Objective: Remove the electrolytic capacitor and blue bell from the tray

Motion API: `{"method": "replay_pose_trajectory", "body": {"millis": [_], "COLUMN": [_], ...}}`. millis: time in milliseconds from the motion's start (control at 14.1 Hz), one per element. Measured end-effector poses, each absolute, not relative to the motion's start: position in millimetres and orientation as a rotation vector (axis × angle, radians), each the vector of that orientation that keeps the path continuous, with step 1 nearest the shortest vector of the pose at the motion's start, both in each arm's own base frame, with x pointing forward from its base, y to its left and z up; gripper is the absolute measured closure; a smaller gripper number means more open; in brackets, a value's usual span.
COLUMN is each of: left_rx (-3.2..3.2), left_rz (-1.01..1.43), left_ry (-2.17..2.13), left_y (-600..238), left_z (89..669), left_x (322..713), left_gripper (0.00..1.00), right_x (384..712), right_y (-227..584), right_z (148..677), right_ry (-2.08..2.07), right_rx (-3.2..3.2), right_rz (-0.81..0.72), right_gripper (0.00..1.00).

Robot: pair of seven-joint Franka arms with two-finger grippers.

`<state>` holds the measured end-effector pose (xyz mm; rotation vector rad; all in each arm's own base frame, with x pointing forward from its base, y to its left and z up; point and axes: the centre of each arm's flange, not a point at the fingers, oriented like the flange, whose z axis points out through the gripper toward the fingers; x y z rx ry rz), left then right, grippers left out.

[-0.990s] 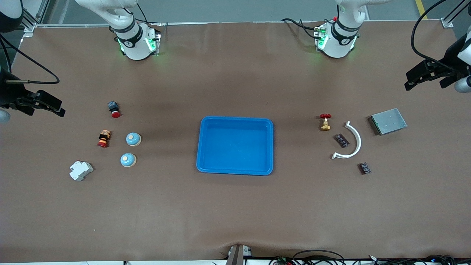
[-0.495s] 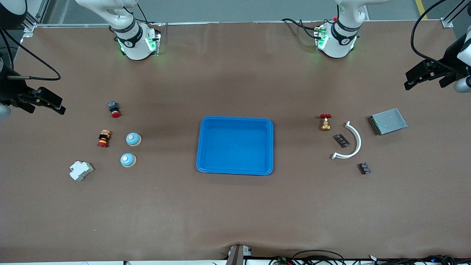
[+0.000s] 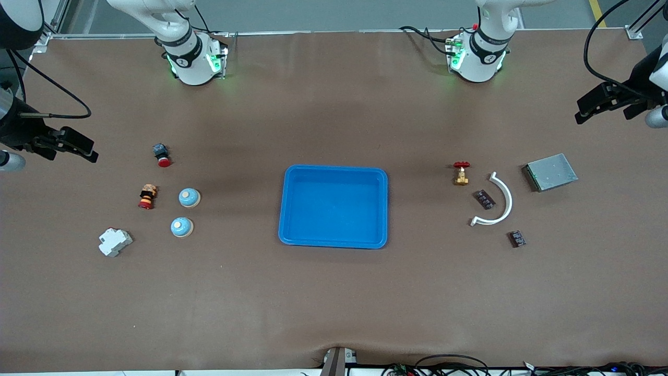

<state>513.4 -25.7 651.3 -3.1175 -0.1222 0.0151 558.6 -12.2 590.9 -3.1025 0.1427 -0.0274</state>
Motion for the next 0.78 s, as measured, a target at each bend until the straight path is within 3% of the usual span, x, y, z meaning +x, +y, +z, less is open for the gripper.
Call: {"method": "replay_pose_trajectory", "body": {"millis": [778], "left_rx": [-3.118], "left_rz": [-0.036], "left_ry": [-0.112], "left_y": [-27.7], "left_z": [653.8], "left_x": [512.2], "left_gripper": [0.0], "right_x": [552.4], "right_y": [-13.7], "right_z": [585.9], "right_ry": [0.146], "right_rx": [-3.105], "right_rz": [0.033], "right_gripper": [0.0]}}
